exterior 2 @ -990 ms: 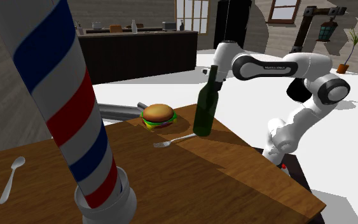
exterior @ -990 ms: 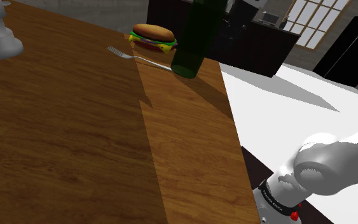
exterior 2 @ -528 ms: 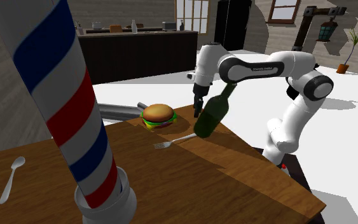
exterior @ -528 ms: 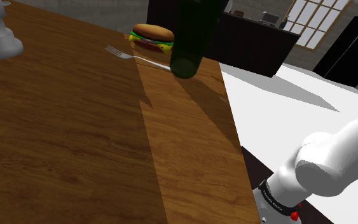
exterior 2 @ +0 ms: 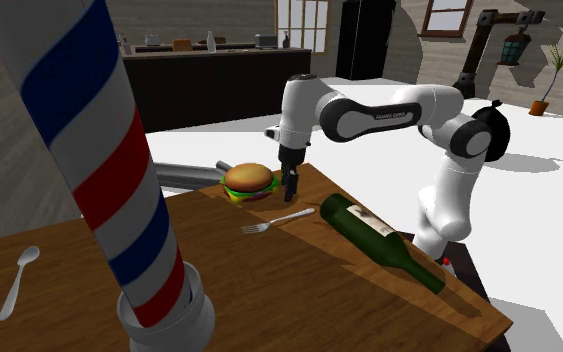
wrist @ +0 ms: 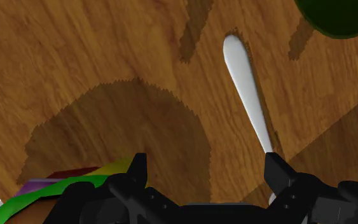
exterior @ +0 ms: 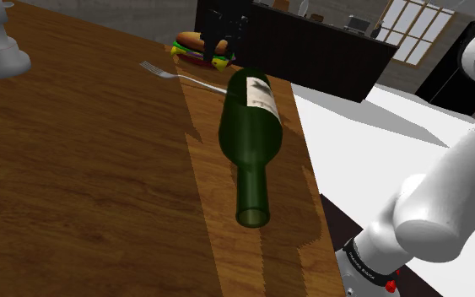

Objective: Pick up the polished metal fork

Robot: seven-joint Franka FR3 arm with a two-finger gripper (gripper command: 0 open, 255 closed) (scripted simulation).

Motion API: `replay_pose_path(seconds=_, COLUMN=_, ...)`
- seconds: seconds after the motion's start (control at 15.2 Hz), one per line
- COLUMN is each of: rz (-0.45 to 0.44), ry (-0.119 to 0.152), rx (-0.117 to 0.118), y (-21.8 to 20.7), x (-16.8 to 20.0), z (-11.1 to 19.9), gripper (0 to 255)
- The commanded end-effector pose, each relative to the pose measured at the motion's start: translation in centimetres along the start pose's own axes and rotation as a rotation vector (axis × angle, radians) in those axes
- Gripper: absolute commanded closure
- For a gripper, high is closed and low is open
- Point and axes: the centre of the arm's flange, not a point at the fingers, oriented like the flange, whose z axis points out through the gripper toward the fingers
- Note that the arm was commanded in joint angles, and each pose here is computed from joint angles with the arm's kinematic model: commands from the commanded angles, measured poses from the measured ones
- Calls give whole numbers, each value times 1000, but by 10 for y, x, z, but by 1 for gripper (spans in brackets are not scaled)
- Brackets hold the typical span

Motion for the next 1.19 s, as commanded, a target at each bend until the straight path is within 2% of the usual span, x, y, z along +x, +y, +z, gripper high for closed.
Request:
replay_pose_path(seconds=0.0, rz=-34, ry=-10, rx=6, y=-19, x=19, z=3, gripper=0)
replay_pose_path(seconds=0.4, rz=-137, ry=-41, rx=22, y=-77, x=73, z=16, gripper=0)
replay_pose_path(seconds=0.92, rz=-140, ry=-42, rx=22, y=-79, x=70, z=56, gripper=0)
replay_pose_path(seconds=1.06, rz=-140, ry=-42, rx=22, y=-79, x=70, z=56, gripper=0)
replay_pose_path(seconds=1.12, rz=-140, ry=-42, rx=22, y=-79, x=70, z=55, gripper=255)
